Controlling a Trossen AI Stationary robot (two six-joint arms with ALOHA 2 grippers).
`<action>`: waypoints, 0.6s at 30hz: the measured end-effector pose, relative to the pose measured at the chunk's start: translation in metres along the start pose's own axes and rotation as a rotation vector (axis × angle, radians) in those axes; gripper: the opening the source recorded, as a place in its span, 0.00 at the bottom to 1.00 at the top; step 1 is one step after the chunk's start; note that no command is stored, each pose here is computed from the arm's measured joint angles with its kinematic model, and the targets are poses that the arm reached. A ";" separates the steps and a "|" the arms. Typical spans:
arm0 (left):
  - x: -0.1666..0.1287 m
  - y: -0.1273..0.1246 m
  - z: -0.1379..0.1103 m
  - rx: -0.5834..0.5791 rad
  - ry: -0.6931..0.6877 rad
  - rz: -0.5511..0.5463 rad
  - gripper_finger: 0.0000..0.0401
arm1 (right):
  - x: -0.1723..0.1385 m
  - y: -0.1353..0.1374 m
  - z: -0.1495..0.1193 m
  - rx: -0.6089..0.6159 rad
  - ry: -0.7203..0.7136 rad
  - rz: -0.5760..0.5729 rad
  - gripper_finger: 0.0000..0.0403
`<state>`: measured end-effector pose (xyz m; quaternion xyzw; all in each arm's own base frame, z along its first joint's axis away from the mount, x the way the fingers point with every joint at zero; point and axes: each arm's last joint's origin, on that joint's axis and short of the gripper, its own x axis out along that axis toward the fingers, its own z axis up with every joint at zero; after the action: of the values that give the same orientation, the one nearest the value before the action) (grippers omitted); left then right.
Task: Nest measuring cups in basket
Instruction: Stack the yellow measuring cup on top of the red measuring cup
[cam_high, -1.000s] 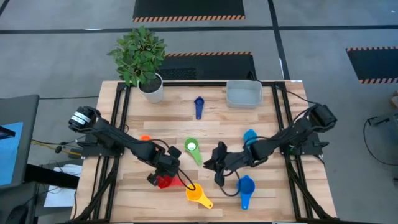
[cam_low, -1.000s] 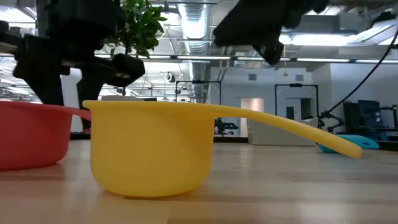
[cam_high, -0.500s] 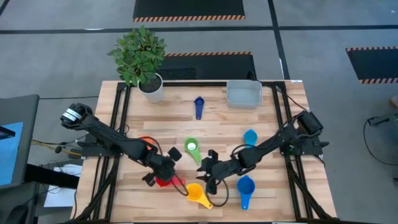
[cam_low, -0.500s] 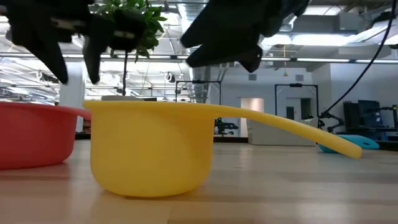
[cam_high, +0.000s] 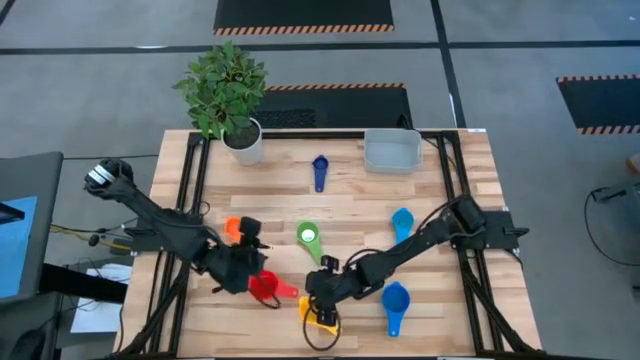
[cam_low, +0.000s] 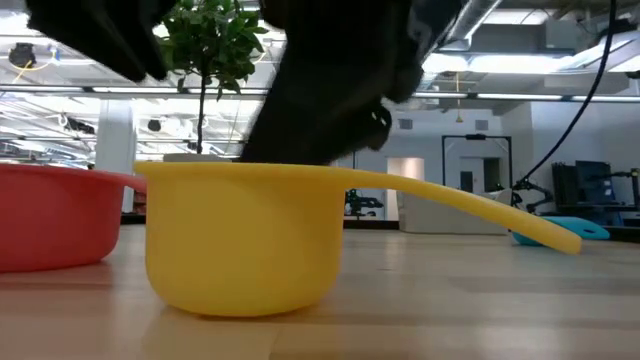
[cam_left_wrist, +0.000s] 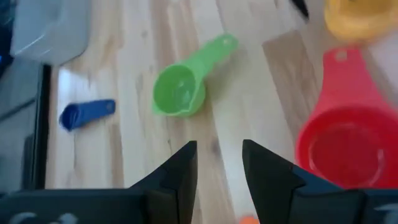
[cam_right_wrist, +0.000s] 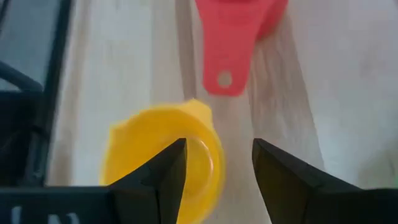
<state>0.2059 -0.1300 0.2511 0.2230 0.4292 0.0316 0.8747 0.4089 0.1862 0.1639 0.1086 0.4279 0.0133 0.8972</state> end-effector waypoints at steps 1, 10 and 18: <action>-0.004 0.000 -0.001 -0.039 -0.011 0.013 0.29 | 0.003 -0.001 0.000 -0.001 0.024 0.000 0.49; -0.033 -0.001 -0.018 -0.354 -0.105 0.178 0.29 | 0.009 -0.008 0.001 -0.009 0.133 -0.033 0.28; -0.040 0.001 -0.031 -0.440 -0.057 0.202 0.25 | -0.010 -0.012 0.016 -0.101 0.087 -0.011 0.07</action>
<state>0.1569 -0.1279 0.2642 0.0696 0.3624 0.2056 0.9064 0.4140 0.1704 0.1790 0.0603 0.4657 0.0346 0.8822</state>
